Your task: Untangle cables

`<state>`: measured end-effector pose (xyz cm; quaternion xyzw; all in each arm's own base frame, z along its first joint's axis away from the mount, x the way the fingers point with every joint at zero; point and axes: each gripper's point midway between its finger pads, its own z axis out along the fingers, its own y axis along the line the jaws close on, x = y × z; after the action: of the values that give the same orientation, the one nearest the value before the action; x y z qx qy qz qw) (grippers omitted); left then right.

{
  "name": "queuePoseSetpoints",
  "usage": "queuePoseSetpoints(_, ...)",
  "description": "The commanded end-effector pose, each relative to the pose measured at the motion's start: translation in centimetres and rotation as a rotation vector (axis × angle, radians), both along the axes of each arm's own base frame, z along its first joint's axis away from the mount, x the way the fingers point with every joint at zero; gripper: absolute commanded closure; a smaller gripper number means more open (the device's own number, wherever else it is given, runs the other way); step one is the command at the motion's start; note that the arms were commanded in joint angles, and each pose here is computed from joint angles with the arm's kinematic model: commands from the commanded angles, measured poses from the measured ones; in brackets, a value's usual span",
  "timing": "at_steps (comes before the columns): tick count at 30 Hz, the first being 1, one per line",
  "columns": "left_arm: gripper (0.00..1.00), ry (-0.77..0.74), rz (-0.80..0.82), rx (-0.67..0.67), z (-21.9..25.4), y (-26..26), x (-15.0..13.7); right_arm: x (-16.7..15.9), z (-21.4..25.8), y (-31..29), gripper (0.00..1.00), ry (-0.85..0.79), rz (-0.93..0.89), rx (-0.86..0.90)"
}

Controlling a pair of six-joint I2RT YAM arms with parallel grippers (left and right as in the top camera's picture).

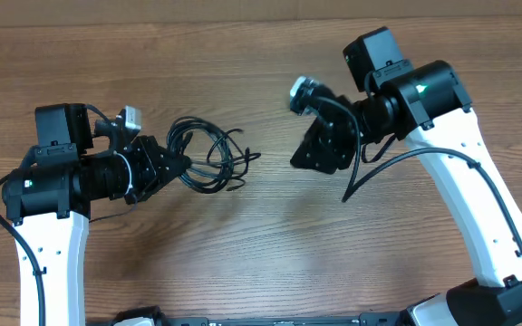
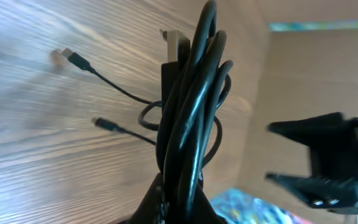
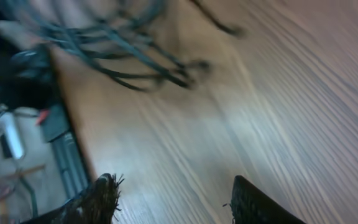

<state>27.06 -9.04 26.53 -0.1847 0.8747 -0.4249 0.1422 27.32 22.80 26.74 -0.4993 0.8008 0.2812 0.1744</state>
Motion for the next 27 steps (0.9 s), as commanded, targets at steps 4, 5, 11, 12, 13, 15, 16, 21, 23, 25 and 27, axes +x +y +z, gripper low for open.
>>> queuePoseSetpoints(4, 0.96, -0.054, -0.053, -0.153, 4.0, -2.0, -0.2, -2.9, 2.0, 2.4, 0.38, -0.085, 0.21, 0.114)
queuePoseSetpoints(5, 0.96, -0.052, -0.059, -0.158, 4.2, -2.2, -0.2, -3.1, 2.0, 2.7, 0.38, -0.094, 0.227, 0.116)
queuePoseSetpoints(11, 0.96, -0.075, -0.139, -0.167, 5.7, -4.7, -1.0, -2.5, 2.4, 3.8, 0.37, -0.154, 0.252, 0.138)
queuePoseSetpoints(12, 0.96, -0.078, -0.147, -0.169, 6.0, -5.0, -1.1, -2.4, 2.5, 3.8, 0.37, -0.161, 0.252, 0.142)
queuePoseSetpoints(13, 0.96, -0.094, -0.159, -0.166, 6.3, -5.3, -1.1, -2.2, 2.6, 3.9, 0.37, -0.167, 0.253, 0.146)
queuePoseSetpoints(15, 0.96, -0.121, -0.17, -0.163, 7.0, -5.7, -1.0, -2.2, 2.6, 3.9, 0.46, -0.169, 0.253, 0.146)
queuePoseSetpoints(16, 0.96, -0.127, -0.168, -0.166, 7.3, -5.7, -0.9, -2.2, 2.5, 3.9, 0.71, -0.167, 0.253, 0.146)
queuePoseSetpoints(21, 0.96, -0.154, -0.164, -0.169, 8.5, -5.7, -0.8, -2.4, 2.3, 3.7, 0.85, -0.153, 0.25, 0.131)
queuePoseSetpoints(23, 0.96, -0.156, -0.164, -0.169, 8.6, -5.7, -0.8, -2.3, 2.1, 3.5, 0.96, -0.157, 0.245, 0.118)
queuePoseSetpoints(25, 0.96, -0.164, -0.168, -0.163, 8.5, -5.7, -0.8, -2.0, 1.9, 3.3, 0.96, -0.166, 0.237, 0.097)
queuePoseSetpoints(27, 0.96, -0.167, -0.167, -0.156, 8.5, -5.7, -0.7, -1.2, 1.2, 2.4, 0.96, -0.181, 0.197, 0.033)
